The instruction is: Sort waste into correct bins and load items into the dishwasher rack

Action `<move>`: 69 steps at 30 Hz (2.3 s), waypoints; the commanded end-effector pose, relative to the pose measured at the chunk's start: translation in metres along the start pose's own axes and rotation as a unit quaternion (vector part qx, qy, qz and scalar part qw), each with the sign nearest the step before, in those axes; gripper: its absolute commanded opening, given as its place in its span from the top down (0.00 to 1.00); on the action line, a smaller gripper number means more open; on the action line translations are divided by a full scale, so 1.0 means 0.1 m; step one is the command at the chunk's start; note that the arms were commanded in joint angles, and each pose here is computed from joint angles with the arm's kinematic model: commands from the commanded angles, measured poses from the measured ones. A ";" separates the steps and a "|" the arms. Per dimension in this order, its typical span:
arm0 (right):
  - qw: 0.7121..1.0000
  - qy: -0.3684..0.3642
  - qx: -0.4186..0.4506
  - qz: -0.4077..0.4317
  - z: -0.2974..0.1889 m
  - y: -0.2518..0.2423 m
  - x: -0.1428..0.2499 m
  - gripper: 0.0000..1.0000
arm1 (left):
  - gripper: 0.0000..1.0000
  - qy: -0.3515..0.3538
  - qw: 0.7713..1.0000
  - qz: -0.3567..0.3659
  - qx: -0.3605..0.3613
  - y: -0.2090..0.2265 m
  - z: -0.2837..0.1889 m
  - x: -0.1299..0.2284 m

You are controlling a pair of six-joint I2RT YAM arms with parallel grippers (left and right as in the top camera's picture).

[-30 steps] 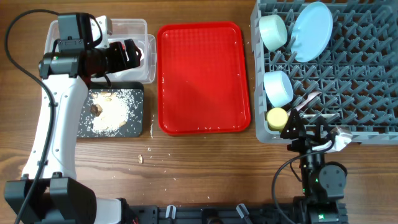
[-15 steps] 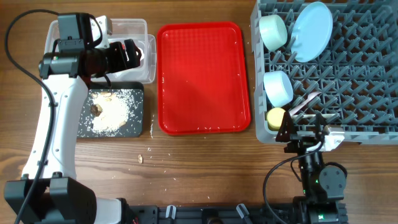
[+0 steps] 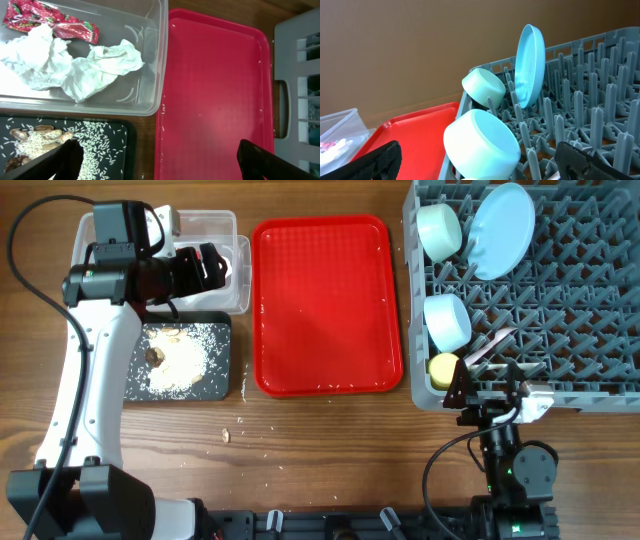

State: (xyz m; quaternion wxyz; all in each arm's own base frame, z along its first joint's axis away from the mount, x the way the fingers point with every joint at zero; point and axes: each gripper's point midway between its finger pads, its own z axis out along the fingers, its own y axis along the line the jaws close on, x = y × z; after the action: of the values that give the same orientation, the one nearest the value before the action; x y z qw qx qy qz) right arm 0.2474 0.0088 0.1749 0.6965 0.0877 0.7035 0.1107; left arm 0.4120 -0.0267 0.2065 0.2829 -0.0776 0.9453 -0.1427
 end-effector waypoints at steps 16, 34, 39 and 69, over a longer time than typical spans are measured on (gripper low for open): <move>1.000 0.003 -0.011 -0.008 0.00 0.04 0.02 0.00 | 0.00 -0.258 0.960 0.097 0.056 -0.11 -0.23 0.48; 1.000 0.003 -0.011 -0.008 0.00 0.04 0.02 0.00 | 0.00 -0.411 0.898 0.150 0.051 0.20 -0.46 1.58; 1.000 0.003 -0.011 -0.008 0.00 0.04 0.02 0.00 | 0.00 -0.394 0.906 0.145 0.046 0.26 -0.42 1.70; 1.000 0.003 -0.011 -0.008 0.00 0.04 0.02 0.01 | 0.00 -0.425 0.892 0.147 0.052 0.21 -0.56 1.64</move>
State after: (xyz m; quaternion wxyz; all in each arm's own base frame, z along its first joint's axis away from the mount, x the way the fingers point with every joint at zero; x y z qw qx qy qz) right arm 0.2475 0.0100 0.1735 0.6947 0.0856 0.7052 0.1127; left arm 0.2435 -0.0336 0.1622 0.6779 0.0257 0.7266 -0.1093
